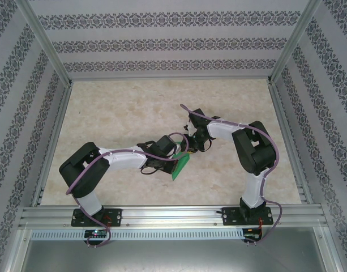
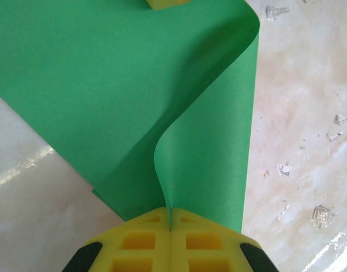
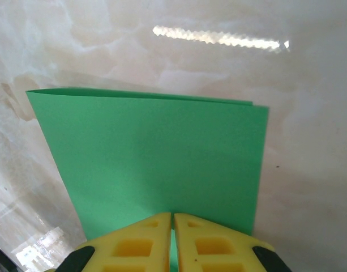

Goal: Fold a paper plane with a square sheet of paper (pick it up from the middle)
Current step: Third fold the triangle at the center of the table.

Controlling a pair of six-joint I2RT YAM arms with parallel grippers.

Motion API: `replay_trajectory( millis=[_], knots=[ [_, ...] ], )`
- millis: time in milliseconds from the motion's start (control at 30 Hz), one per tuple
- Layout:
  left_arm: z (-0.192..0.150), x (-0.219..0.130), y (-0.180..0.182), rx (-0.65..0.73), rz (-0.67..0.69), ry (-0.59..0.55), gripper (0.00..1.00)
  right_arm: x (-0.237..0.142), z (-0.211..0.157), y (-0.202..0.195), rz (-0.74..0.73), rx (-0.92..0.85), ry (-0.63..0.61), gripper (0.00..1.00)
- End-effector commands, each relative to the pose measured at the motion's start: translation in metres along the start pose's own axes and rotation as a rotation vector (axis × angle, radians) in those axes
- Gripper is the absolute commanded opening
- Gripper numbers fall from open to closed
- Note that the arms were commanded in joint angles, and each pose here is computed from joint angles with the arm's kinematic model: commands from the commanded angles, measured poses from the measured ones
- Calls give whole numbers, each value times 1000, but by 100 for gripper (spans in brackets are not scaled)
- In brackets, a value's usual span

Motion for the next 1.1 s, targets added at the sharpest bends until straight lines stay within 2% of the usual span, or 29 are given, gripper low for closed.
replay_trajectory(
  millis=[0, 800, 900, 1067],
  knots=[
    [8, -4, 0, 6, 12, -33, 2, 11, -3, -5, -44, 25, 33, 12],
    [2, 8, 6, 13, 16, 5, 2, 4, 2, 2, -12, 26, 4, 13],
    [0, 9, 7, 14, 21, 11, 2, -8, 6, 8, -6, 21, -39, 13],
    [0, 10, 7, 21, 23, 13, 2, -56, 12, 17, 9, 28, -202, 17]
  ],
)
Point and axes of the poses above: each hand's point on the last joint's axis, 136 mm out from that joint toward the fingers, its own x axis out along the fingers, its own y axis along the line the jaws close on, z = x × y, the point moved 10 cm from there along -x, back along the fingers, and after that the axes turned 13 degrees about -x, right-handed, at the moved point
